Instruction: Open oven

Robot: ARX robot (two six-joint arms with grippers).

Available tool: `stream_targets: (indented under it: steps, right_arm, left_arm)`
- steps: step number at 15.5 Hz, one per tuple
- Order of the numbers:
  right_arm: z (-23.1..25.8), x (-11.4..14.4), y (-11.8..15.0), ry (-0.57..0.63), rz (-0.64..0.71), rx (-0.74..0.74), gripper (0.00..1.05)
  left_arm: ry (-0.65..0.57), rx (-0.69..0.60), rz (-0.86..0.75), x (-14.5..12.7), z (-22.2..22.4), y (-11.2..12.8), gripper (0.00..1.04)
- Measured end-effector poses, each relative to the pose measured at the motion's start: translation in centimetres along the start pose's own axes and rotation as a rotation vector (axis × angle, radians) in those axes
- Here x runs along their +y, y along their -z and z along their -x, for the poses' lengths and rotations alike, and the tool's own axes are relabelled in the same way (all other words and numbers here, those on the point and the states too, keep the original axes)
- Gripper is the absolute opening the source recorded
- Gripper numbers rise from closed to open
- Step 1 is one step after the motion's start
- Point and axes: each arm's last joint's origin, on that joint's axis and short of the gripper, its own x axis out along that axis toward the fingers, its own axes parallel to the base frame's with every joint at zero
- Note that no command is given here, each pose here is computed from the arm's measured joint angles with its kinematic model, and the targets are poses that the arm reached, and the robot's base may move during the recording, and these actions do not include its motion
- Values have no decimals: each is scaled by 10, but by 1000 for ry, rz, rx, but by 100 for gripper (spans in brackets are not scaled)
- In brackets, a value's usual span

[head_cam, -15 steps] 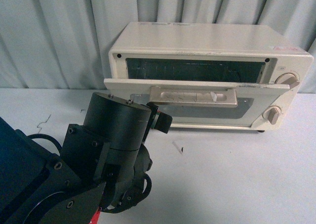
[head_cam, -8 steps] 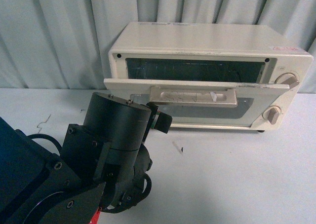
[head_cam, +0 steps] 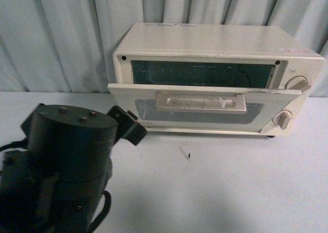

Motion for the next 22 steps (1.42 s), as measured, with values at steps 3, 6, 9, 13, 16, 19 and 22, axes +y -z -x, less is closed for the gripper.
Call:
stream_targets:
  steps: [3,6,9,13,16,19,22]
  right_arm:
    - [0,0,0,0,0,0,98]
    - [0,0,0,0,0,0,98]
    - [0,0,0,0,0,0,98]
    - [0,0,0,0,0,0,98]
    - [0,0,0,0,0,0,98]
    - [0,0,0,0,0,0,98]
    - [0,0,0,0,0,0,98]
  left_arm:
    - [-42,-40,13,19,6,-16,98]
    - [49,35,-269,61,13,-20,76]
    - [55,21,-743,82,49,-51,46]
    - [130,-73,-858,88,89,-85,2]
    - [228,-257,-810,81,117,-113,2]
    - [264,-345,-786,76,135,-130,2]
    - [258,-373,-779,82,150,-147,2]
